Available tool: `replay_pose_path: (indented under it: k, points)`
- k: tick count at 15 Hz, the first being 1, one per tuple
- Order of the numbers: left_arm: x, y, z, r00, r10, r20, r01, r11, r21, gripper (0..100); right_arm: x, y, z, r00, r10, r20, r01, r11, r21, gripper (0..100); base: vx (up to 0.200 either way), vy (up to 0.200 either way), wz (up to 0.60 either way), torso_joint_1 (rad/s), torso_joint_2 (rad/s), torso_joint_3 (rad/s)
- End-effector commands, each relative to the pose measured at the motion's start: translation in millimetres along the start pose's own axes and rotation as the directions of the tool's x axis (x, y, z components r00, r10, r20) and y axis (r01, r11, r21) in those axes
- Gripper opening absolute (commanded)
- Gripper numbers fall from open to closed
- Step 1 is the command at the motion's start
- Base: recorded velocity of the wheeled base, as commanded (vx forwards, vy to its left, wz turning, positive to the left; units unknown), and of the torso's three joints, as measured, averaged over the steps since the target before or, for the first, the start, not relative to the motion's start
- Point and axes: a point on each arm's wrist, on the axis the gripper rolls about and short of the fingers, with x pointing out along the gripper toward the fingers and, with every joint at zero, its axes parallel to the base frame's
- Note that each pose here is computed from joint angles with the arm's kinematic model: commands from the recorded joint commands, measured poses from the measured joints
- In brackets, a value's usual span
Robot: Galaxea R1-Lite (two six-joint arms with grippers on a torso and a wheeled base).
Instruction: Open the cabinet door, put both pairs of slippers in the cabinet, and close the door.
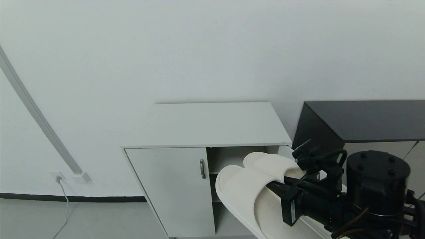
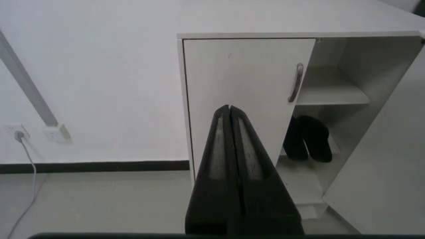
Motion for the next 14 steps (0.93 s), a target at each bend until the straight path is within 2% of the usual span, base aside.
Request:
replay_pose_path:
  k: [1,5,14]
  points:
    - [0.1,0.0,-0.1,1.000,0.001,-0.003,-0.001,1.000,0.000,0,0.6,1.2,-0.6,1.000,0.004,-0.002,-0.004,1.000,-0.002,0,0.000,0.000,0.00,0.000,0.00,0.000]
    - [0.1,0.0,-0.1,1.000,0.001,-0.003,-0.001,1.000,0.000,0,3.0,3.8,-3.0,1.000,0.010,-0.013,-0.010,1.000,-0.009,0,0.000,0.000,0.00,-0.019,0.04,0.027]
    - [0.1,0.0,-0.1,1.000,0.001,-0.003,-0.001,1.000,0.000,0,3.1,4.3,-6.6,1.000,0.011,-0.027,-0.011,1.000,-0.011,0,0.000,0.000,0.00,-0.213,0.51,0.293]
